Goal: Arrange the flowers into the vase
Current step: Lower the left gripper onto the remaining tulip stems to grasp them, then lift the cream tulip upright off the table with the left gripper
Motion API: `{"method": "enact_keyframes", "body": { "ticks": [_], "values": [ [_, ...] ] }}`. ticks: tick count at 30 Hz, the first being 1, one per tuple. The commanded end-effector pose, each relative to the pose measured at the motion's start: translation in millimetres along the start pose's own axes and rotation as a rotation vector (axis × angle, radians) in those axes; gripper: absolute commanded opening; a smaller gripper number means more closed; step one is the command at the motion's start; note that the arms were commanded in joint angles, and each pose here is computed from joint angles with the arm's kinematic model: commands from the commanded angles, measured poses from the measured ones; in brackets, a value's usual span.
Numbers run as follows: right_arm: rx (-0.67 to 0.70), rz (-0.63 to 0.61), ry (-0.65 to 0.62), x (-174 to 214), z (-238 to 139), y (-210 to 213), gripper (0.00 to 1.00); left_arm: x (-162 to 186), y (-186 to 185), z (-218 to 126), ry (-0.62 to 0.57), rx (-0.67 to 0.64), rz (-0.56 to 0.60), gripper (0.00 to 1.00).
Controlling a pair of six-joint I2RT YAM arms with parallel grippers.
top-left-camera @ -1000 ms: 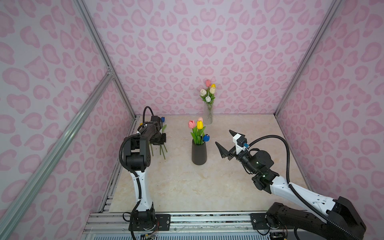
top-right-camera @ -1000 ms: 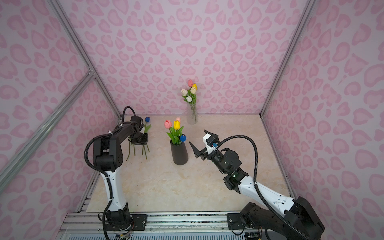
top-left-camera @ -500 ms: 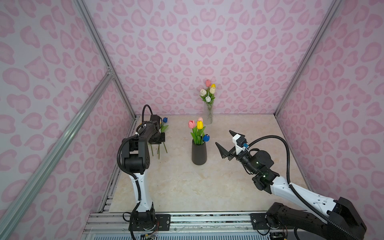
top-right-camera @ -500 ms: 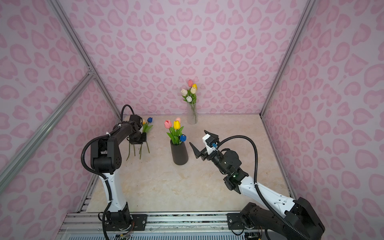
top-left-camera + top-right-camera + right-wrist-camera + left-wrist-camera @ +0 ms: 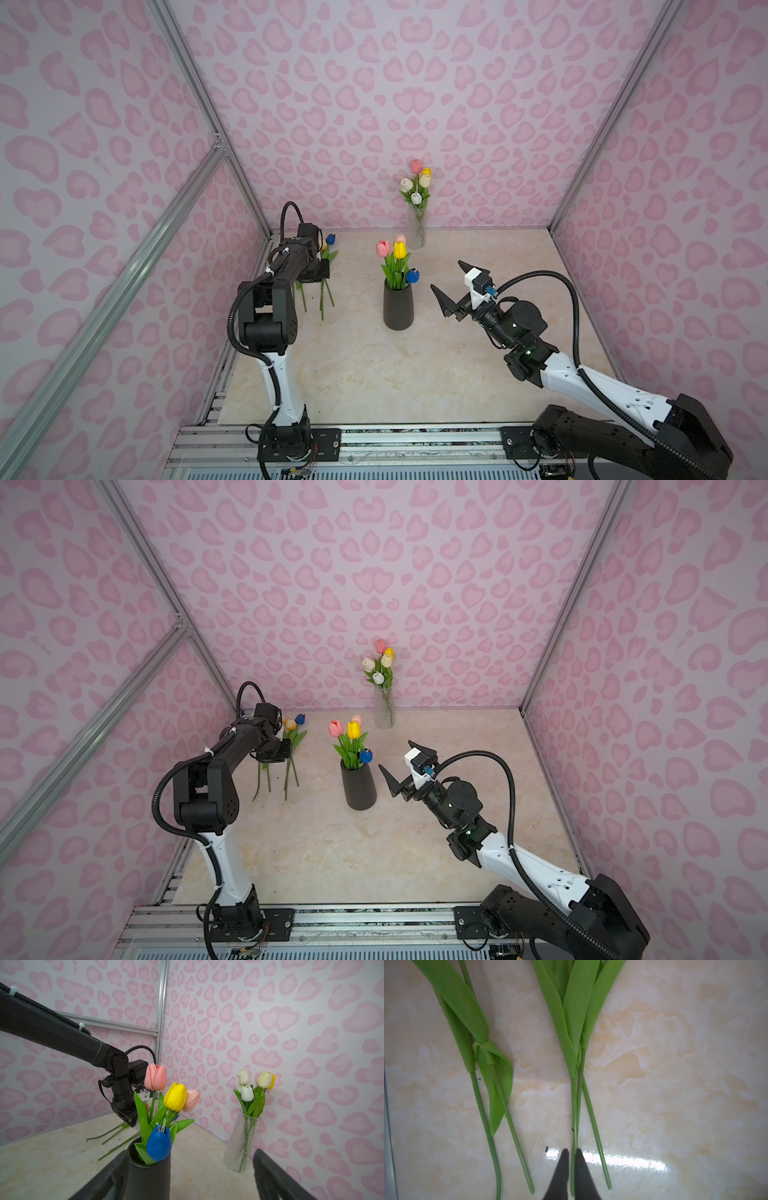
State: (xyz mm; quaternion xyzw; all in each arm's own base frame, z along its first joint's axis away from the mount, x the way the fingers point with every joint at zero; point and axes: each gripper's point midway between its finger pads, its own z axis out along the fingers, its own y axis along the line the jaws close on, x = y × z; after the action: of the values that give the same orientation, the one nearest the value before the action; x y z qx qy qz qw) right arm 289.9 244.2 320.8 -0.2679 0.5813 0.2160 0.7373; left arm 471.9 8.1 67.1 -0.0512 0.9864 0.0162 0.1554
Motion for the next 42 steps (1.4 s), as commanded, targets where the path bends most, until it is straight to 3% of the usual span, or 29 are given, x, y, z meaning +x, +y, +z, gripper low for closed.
{"method": "enact_keyframes", "body": {
  "ticks": [1, 11, 16, 18, 30, 34, 38, 42],
  "values": [
    [0.009, -0.006, -0.012, -3, -1, -2, 0.92, 2, -5, 10, 0.020, 0.028, 0.003, 0.23],
    [0.018, -0.009, -0.005, 0, -2, -3, 0.92, 10, -3, 46, 0.094, 0.027, -0.003, 0.25],
    [0.014, -0.012, -0.008, -2, -1, -2, 0.92, 15, 1, 54, 0.114, 0.010, -0.002, 0.11],
    [0.011, -0.014, -0.010, -3, 0, -2, 0.92, 15, 3, 50, 0.111, -0.003, -0.005, 0.03],
    [0.004, -0.011, -0.010, -2, 4, -1, 0.92, -10, -3, -28, -0.055, 0.021, -0.013, 0.03],
    [0.008, -0.008, -0.006, 1, 4, -1, 0.92, -15, -21, -52, -0.132, 0.101, -0.023, 0.06],
    [0.007, -0.005, 0.000, 3, 4, -1, 0.92, -4, -50, -51, -0.136, 0.170, 0.002, 0.11],
    [0.006, -0.003, -0.006, 2, 5, -1, 0.92, 11, -76, -32, -0.100, 0.212, 0.033, 0.10]
  ]
}}
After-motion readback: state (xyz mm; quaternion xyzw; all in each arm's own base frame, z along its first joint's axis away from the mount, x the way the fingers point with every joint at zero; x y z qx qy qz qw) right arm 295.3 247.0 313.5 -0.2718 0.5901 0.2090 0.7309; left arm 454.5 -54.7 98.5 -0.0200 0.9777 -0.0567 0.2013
